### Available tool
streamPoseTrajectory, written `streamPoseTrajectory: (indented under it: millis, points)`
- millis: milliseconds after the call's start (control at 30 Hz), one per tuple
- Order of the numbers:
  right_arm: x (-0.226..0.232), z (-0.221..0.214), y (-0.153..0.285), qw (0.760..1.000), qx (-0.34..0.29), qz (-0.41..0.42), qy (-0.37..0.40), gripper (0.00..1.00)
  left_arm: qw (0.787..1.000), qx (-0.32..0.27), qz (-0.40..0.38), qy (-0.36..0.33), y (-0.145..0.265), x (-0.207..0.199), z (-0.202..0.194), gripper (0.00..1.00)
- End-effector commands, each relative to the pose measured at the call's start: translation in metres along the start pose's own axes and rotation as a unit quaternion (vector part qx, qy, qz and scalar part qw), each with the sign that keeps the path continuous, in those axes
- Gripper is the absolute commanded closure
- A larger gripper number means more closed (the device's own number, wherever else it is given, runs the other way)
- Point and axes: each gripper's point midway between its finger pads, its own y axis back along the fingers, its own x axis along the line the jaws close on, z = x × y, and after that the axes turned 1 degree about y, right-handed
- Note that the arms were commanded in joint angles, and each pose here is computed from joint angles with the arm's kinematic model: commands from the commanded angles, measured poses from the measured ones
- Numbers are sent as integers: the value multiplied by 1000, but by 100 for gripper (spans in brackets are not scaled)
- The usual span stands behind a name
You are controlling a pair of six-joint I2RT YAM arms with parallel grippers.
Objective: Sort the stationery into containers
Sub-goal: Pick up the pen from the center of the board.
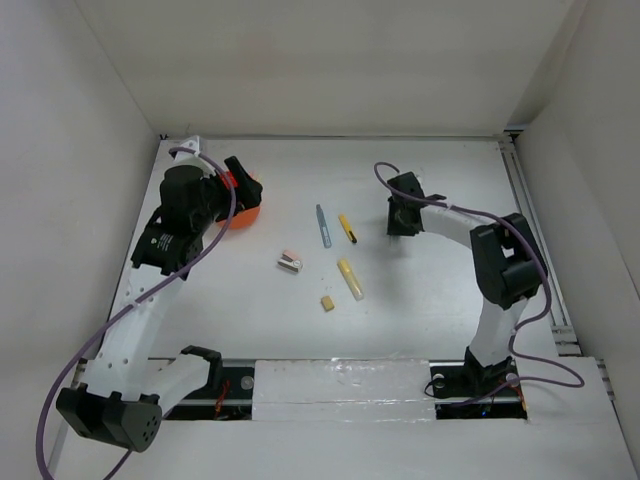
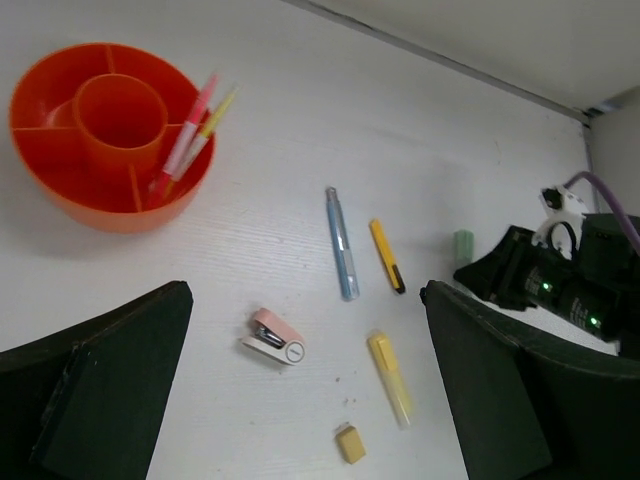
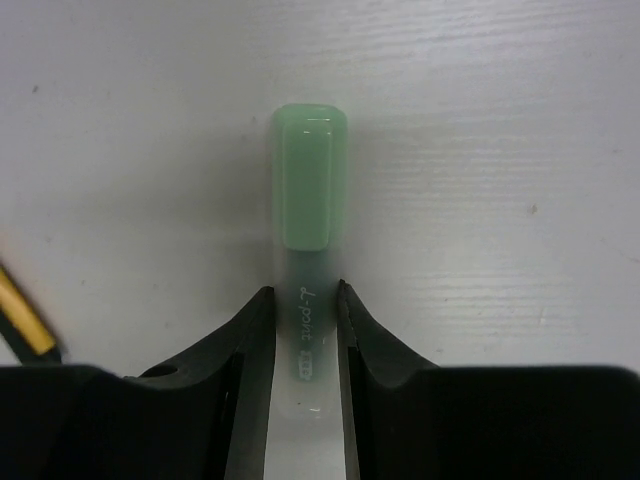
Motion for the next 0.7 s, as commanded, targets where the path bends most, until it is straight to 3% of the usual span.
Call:
streamPoseTrajectory:
  millis: [0, 133, 300, 433, 667]
  points:
    - [26, 16, 34, 997, -40, 62, 6, 100, 996, 9, -85, -15, 1, -33, 4, 0]
    - [85, 54, 102, 982, -126, 134, 47, 100, 979, 72, -192, -1, -3, -70, -18, 0]
    - [183, 61, 187, 922, -185, 320, 111, 100, 969, 84, -232, 16, -3, -84, -22, 0]
    - [225, 61, 241, 875, -226, 407, 132, 100, 968, 78, -236, 26, -3, -85, -22, 0]
    - [261, 56, 286, 822, -245, 491, 152, 100, 970, 55, -233, 41, 0, -80, -23, 0]
